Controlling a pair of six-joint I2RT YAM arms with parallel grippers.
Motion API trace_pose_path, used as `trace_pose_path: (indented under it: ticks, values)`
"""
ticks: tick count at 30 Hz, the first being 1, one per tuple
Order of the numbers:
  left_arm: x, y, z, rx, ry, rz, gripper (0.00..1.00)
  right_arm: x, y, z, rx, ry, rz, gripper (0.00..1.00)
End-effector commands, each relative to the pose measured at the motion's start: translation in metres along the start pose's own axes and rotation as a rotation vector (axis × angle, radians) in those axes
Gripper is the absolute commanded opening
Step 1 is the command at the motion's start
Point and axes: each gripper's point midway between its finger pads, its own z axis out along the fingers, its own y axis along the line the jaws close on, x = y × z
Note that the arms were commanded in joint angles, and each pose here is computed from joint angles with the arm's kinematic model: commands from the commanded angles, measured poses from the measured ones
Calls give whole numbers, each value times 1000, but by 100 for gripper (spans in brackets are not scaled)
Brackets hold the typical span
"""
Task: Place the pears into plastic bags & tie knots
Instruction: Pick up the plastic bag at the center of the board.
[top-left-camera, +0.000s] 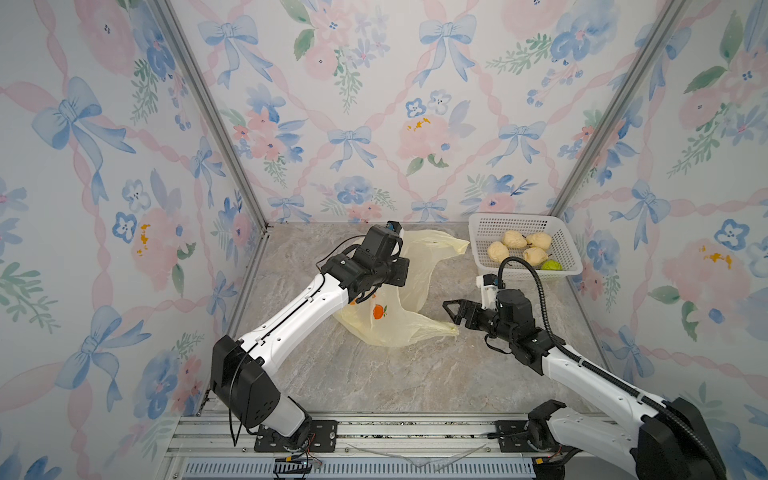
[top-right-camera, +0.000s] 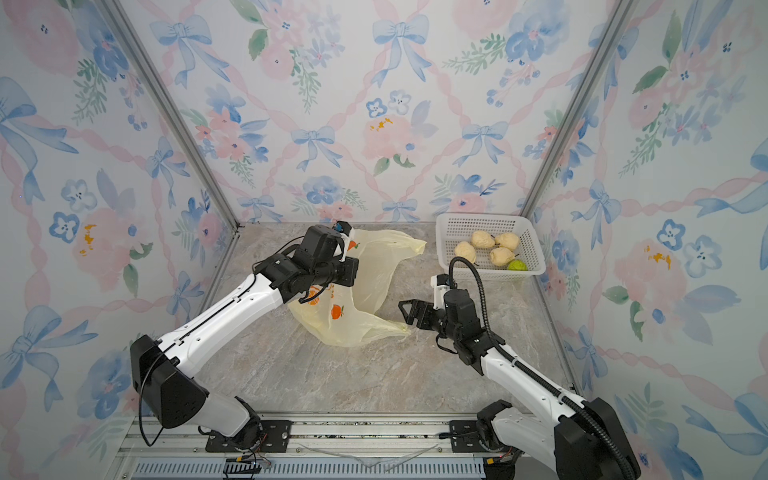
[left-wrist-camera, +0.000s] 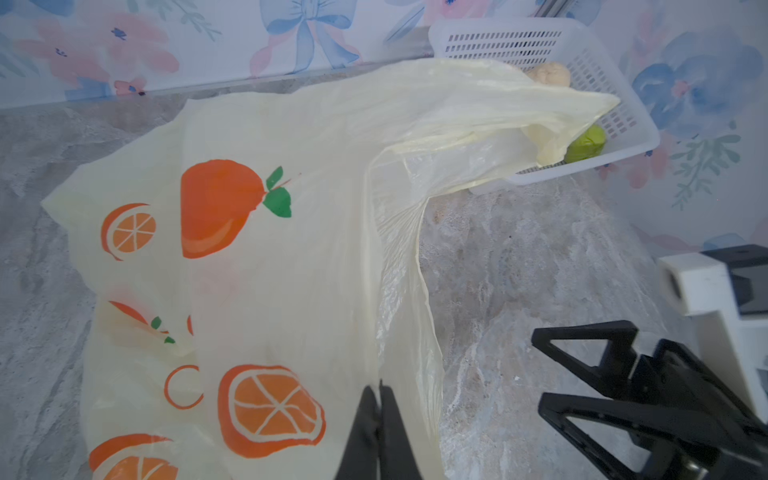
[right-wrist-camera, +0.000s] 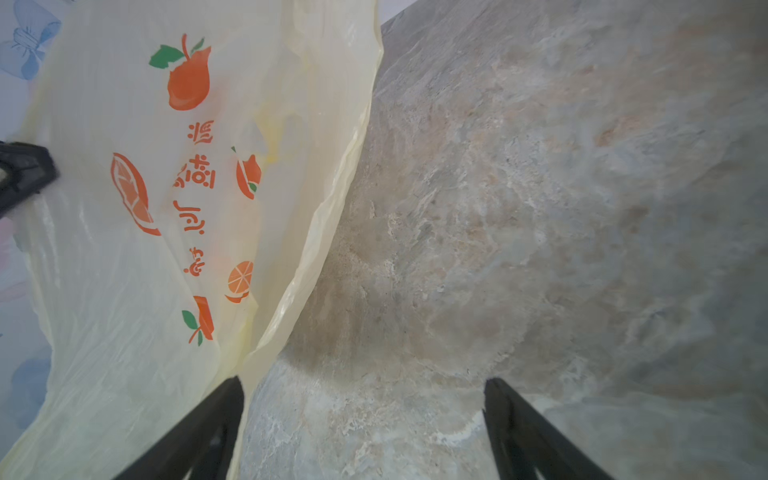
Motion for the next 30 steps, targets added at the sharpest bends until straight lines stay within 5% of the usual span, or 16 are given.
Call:
trace_pose_path:
  ticks: [1, 6, 9, 13, 22, 26, 30]
  values:
    - [-15, -22, -14, 133, -23, -32, 0, -10, 27, 16, -130, -22, 74, 92]
    - [-24, -34, -25, 196, -48, -44, 0, -18, 52, 39, -197, 5, 67, 85]
    - [-32, -32, -33, 193, -75, -42, 0, -25, 61, 48, -219, 29, 73, 58]
    - [-39, -6, -43, 113, -122, -36, 0, -31, 49, 35, -96, 55, 47, 0]
    - [-22, 112, -51, -143, -126, -147, 0, -30, 1, -63, 261, 174, -26, 0]
    - [-24, 120, -52, -142, -127, -160, 0, -28, 4, -80, 295, 210, -38, 0]
    - [-17, 95, -23, 38, -56, -176, 0, -21, 16, -61, 235, 244, -25, 0]
